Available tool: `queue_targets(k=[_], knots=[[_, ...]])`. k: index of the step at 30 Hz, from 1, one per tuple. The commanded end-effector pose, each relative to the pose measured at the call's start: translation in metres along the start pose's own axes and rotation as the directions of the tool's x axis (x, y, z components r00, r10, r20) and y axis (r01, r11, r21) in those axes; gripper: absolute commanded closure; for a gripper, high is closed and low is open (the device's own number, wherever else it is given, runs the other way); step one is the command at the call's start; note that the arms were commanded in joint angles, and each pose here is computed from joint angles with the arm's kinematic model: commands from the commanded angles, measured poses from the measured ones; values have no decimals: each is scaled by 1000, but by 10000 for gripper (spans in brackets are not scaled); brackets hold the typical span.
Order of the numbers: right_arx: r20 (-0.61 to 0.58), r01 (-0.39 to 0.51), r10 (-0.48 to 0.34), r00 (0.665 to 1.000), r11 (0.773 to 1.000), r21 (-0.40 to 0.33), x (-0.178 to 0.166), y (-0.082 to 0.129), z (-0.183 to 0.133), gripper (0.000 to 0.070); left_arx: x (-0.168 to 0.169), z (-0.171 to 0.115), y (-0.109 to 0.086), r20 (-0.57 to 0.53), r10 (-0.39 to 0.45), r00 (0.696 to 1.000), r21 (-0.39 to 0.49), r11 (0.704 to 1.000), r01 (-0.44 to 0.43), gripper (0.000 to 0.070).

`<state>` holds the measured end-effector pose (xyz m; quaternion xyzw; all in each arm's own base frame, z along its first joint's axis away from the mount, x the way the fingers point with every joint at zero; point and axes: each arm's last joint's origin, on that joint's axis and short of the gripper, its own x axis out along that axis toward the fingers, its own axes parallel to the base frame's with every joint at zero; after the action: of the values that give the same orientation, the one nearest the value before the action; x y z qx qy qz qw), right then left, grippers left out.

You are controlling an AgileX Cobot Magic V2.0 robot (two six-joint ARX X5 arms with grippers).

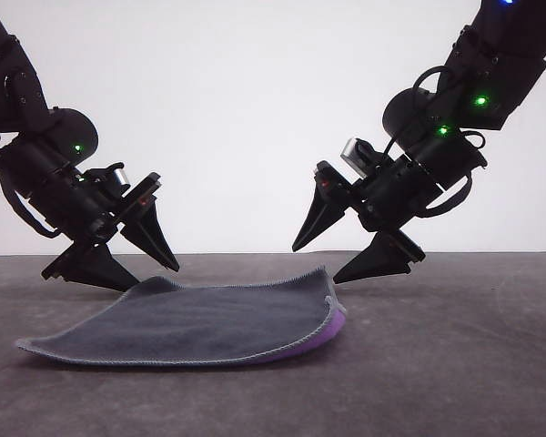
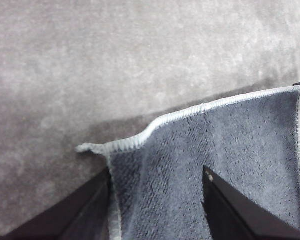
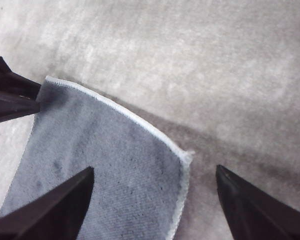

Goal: Fold clothes

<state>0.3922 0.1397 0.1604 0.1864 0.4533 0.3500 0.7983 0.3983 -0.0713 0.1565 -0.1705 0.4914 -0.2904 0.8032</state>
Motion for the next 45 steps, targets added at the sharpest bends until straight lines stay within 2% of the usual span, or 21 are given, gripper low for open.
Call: queue_targets(k=[1,6,8,9,12,14,16,18,24,29,36,41,45], knots=[[-12,-3,3,1000,1000,1,9,-3,0,221,9,0,4,-19,-1,1000,-3,1000,1,351],[-35,-9,9,999,1000,9,16,-5,-4,221,9,0,4,-20,-1,1000,-4,1000,1,351],[-32,-15,15,999,1000,5,16,-4,-4,284,9,0,4,-20,-1,1000,-4,1000,1,355],[-29,-17,17,999,1000,0,17,-3,-4,340,9,0,4,-20,-2,1000,-4,1000,2,366],[-23,-20,20,1000,1000,-2,17,-3,-3,530,9,0,4,-20,-2,1000,-3,1000,1,520],[-23,-20,20,1000,1000,-3,17,-3,-3,595,9,0,4,-19,-1,1000,1,1000,1,627],[-21,-21,21,1000,1000,-7,17,-3,-3,631,9,0,4,-19,-1,1000,1,1000,1,681],[-17,-22,22,1000,1000,-12,17,-2,-3,674,9,0,4,-19,-1,1000,1,1000,1,693],[-21,-39,38,999,999,-32,17,-3,-3,690,8,0,5,-18,-3,1000,5,1000,3,693],[-56,-137,135,989,990,-20,14,-3,-3,690,4,-2,10,-35,-50,998,-22,999,49,693],[-138,-273,273,952,962,19,10,-4,-10,690,-6,-9,20,-92,-114,989,-76,991,107,693],[-207,-326,332,920,943,63,8,-4,-19,690,-13,-19,24,-159,-176,971,-120,980,158,693],[-254,-324,335,907,942,85,6,-5,-26,689,-15,-28,23,-226,-194,955,-135,977,167,693]])
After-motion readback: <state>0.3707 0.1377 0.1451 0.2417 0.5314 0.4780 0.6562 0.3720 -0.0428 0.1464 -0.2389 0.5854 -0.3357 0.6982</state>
